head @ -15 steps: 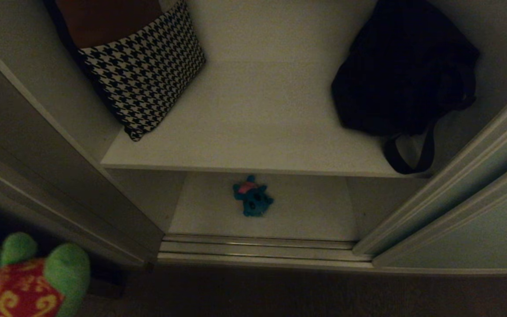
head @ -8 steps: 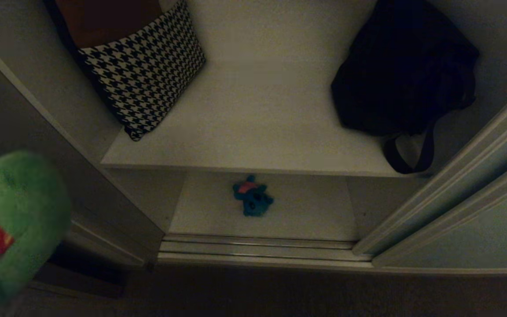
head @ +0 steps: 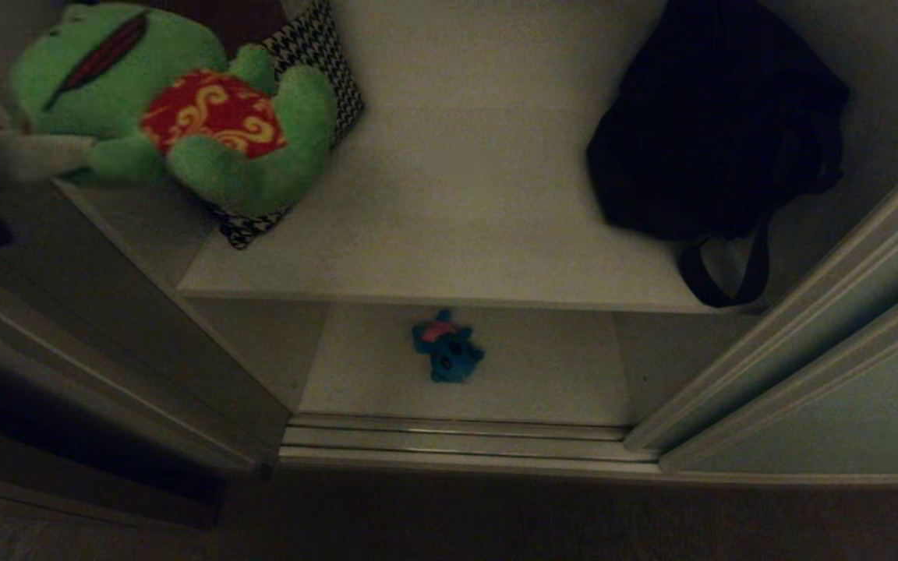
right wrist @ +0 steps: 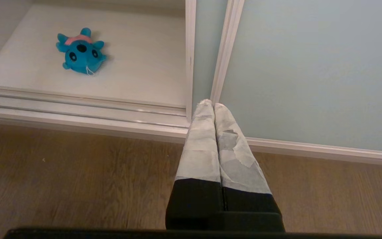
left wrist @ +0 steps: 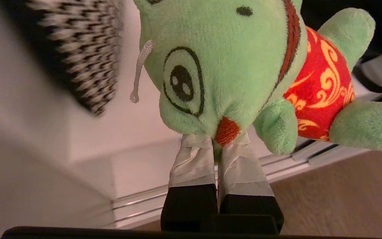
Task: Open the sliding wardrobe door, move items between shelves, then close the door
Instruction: Place the green doll on the higher shelf
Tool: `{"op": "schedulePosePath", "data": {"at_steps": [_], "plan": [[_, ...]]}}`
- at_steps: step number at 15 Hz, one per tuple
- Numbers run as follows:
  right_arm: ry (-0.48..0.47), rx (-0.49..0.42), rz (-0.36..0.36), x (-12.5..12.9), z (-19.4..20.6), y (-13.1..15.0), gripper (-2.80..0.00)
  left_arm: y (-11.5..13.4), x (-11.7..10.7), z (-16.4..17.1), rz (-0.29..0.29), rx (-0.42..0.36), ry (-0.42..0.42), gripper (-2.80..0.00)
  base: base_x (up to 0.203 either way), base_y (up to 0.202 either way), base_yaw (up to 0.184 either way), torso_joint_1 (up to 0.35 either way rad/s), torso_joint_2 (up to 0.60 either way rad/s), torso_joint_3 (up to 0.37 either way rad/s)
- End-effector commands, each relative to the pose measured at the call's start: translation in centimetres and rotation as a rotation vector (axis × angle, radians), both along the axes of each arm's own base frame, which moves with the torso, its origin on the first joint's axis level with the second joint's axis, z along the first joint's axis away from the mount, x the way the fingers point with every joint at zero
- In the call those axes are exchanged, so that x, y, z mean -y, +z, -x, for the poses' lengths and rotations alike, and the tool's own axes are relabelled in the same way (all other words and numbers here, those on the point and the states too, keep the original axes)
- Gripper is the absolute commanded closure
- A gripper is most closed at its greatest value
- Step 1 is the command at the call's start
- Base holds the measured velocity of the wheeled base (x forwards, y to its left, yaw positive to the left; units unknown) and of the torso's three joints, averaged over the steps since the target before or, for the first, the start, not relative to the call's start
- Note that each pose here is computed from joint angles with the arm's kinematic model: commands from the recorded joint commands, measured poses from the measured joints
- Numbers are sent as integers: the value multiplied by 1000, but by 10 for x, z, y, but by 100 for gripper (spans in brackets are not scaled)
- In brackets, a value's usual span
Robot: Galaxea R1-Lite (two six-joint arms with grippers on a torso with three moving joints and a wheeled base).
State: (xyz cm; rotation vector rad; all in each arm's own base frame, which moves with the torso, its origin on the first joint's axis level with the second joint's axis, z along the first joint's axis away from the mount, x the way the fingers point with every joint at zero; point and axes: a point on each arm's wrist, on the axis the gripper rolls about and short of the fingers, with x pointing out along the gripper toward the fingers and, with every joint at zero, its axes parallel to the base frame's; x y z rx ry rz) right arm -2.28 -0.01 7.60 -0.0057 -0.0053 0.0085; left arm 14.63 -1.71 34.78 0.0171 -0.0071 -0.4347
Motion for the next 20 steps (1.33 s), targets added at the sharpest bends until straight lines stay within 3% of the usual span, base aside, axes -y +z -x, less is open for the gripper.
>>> {"op": "schedulePosePath", "data": {"at_steps": [1,5,8,11,14,19,20], "plan": [[1,4,0,0,0,0,0,-16,11,-77,-11,-137,-29,0,0,0,0,0,0,0],[1,4,0,0,0,0,0,-38,41,-159,-34,-210,-28,0,0,0,0,0,0,0],[1,5,0,0,0,0,0,-53,71,-197,-52,-225,20,0,0,0,0,0,0,0],[1,4,0,0,0,0,0,-68,89,-217,-45,-251,67,0,0,0,0,0,0,0],[1,5,0,0,0,0,0,-71,92,-231,-11,-207,109,0,0,0,0,0,0,0],[1,4,0,0,0,0,0,-72,93,-236,-8,-195,129,0,0,0,0,0,0,0],[1,4,0,0,0,0,0,-71,93,-238,-2,-173,144,-280,0,0,0,0,0,0]]}}
